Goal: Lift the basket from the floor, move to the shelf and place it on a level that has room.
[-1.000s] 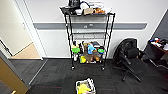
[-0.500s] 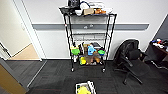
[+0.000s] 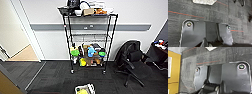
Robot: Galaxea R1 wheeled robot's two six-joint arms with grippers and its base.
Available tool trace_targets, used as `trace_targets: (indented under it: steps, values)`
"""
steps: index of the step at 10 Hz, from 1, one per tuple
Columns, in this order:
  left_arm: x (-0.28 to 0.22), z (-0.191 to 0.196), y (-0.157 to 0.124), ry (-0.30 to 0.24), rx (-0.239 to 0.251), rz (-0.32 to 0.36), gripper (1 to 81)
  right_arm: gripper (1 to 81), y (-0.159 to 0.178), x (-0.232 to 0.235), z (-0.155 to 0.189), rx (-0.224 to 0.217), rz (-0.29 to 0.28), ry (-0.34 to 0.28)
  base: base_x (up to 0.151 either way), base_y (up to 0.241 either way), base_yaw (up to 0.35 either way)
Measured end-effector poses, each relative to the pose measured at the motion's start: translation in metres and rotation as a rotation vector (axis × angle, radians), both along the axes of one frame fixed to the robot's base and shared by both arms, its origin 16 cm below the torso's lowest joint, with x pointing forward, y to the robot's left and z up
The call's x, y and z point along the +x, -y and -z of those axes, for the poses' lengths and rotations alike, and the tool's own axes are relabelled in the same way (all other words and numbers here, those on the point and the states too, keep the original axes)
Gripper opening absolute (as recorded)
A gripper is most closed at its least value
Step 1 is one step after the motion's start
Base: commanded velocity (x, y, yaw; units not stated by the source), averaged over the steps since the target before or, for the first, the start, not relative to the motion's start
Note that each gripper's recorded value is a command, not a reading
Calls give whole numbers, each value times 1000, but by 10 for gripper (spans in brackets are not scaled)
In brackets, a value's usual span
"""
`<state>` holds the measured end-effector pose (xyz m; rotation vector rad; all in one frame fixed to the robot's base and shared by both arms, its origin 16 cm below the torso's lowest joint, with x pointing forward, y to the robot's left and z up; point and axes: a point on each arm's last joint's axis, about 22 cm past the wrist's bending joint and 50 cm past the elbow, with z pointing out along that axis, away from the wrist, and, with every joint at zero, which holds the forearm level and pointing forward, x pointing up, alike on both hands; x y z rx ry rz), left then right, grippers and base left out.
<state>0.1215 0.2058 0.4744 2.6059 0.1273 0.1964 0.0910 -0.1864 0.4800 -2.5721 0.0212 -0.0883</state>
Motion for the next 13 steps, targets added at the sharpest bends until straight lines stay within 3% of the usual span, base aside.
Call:
trace_targets:
  steps: [3, 9, 13]
  values:
    - [0, 0, -1, 0, 1, 0, 811, 811, 3, -2, 2, -8, 7, -7, 115, 0, 0]
    - [0, 12, -33, 0, 70, -4, 811, 811, 51, 12, 20, -108, 40, -3, 119, 0, 0]
    - [1, 14, -31, 0, 71, -4, 811, 811, 43, 21, 20, -100, 45, 7, 124, 0, 0]
